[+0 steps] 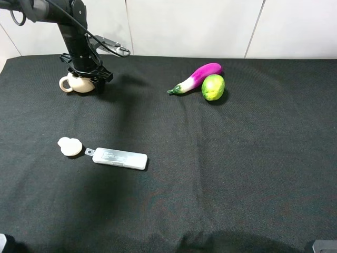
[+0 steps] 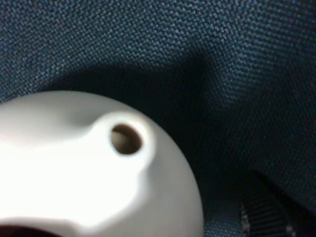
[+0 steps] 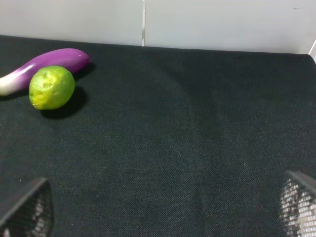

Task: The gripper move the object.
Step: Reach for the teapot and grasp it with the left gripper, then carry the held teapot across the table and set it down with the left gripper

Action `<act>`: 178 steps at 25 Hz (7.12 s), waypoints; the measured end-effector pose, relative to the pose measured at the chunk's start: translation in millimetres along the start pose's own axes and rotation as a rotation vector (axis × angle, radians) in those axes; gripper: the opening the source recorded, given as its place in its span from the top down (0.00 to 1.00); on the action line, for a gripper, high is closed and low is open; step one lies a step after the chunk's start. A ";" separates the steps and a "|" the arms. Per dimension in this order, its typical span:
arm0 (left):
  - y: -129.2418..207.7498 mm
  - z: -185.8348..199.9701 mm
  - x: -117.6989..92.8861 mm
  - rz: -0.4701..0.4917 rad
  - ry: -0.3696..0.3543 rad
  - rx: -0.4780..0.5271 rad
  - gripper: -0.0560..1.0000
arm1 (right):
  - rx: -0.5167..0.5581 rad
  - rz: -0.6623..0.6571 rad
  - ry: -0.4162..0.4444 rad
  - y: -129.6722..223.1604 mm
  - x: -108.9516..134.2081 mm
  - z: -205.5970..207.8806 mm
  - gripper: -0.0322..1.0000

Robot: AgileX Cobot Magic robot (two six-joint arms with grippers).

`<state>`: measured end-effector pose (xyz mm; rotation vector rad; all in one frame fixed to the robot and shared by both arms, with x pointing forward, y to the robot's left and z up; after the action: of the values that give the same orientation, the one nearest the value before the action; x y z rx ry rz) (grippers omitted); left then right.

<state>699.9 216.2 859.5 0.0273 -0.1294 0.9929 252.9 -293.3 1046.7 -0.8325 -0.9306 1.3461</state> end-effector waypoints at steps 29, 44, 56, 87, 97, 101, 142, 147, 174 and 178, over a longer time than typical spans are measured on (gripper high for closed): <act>-1.1 13.7 -1.0 0.023 0.019 -0.007 0.79 | 0.000 0.000 0.000 0.0 0.0 0.0 0.30; -29.9 74.2 -23.6 0.012 0.035 -0.084 0.79 | 0.000 0.000 0.000 0.0 0.0 0.0 0.30; -42.3 92.2 -74.6 -0.095 0.054 -0.064 0.79 | 0.000 0.000 0.000 0.0 0.0 0.0 0.30; -36.2 116.8 -278.1 -0.500 0.134 -0.073 0.79 | 0.000 0.000 0.000 0.0 0.0 0.0 0.30; -25.6 121.8 -315.9 -0.582 0.138 -0.078 0.79 | 0.000 0.000 0.000 0.0 0.0 0.0 0.30; -23.1 122.8 -323.4 -0.599 0.138 -0.079 0.79 | 0.000 0.000 0.000 0.0 0.0 0.0 0.30; -58.1 61.4 -285.6 -0.511 0.131 -0.107 0.80 | 0.000 0.000 0.000 0.0 0.0 0.0 0.30; -63.3 59.7 -287.0 -0.510 0.130 -0.122 0.80 | 0.000 0.000 0.000 0.0 0.0 0.0 0.30; -72.6 36.9 -285.1 -0.503 0.128 -0.137 0.80 | 0.000 -0.001 -0.002 0.0 0.2 0.0 0.30; -73.2 37.8 -285.2 -0.503 0.128 -0.141 0.80 | 0.000 -0.001 -0.002 0.0 0.2 0.0 0.30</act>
<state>603.7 -64.5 865.1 -0.1275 -0.0696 0.4795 252.9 -293.1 1046.7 -0.8304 -0.9327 1.3461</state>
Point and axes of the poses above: a point on each arm's last joint axis where the gripper is mounted, z pointing back along that axis away from the gripper, x along the wrist's bending axis when the last joint is at zero, y = z × x, the point moved 2 cm from there along -z, pointing out along that axis toward the gripper, and after that the axes turned 6 degrees about -z, right-handed, at the moved point
